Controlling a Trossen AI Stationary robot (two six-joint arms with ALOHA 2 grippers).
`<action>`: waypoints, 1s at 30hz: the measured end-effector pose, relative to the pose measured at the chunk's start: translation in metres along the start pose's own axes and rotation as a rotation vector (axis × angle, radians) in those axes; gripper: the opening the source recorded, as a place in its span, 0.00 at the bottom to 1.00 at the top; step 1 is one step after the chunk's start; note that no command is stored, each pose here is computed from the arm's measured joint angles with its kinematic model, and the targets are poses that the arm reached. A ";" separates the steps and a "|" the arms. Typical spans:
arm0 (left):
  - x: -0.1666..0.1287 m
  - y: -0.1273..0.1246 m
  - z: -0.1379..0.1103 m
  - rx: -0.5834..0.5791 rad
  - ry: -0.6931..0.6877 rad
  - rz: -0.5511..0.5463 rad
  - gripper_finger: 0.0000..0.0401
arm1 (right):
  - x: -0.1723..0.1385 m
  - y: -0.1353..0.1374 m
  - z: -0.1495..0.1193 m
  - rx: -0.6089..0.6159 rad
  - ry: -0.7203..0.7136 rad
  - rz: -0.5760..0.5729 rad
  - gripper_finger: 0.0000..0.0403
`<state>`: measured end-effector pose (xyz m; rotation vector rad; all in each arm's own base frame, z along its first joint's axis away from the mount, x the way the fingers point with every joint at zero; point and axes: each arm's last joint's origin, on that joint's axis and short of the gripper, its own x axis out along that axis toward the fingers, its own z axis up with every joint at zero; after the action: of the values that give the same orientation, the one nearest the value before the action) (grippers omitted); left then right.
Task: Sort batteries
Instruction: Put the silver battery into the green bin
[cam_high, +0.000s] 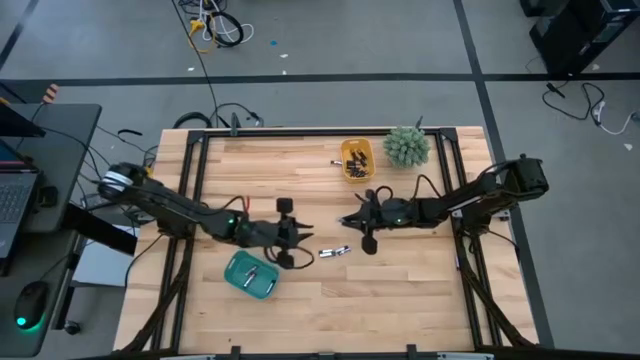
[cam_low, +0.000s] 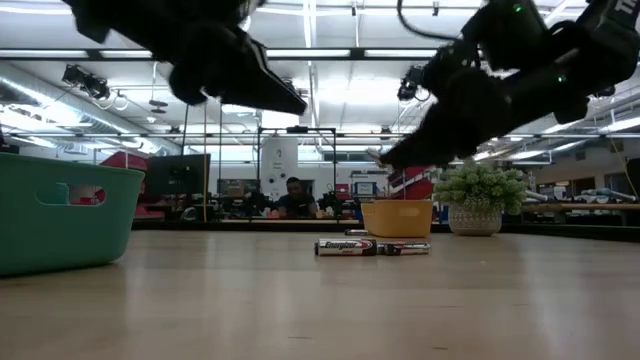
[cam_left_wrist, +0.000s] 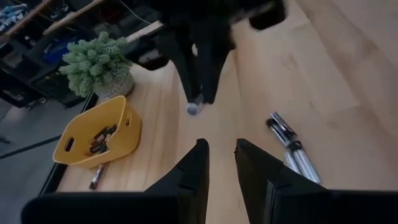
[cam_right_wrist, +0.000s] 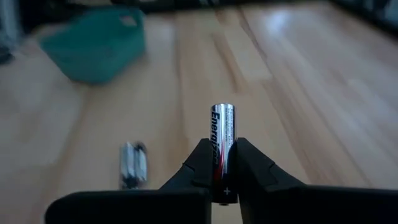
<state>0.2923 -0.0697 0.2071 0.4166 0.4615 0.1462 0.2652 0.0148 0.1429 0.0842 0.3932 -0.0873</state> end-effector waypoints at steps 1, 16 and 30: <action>0.004 0.001 -0.001 -0.001 -0.006 -0.001 0.20 | 0.000 0.002 0.003 -0.011 -0.030 0.010 0.08; 0.037 0.017 -0.002 -0.104 -0.186 -0.031 0.20 | -0.004 0.018 0.018 -0.105 -0.197 0.123 0.08; 0.037 0.024 0.004 -0.133 -0.291 -0.091 0.20 | -0.005 0.018 0.020 -0.102 -0.220 0.122 0.08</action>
<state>0.3260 -0.0415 0.2058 0.2800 0.1827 0.0262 0.2706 0.0313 0.1647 -0.0026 0.1715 0.0444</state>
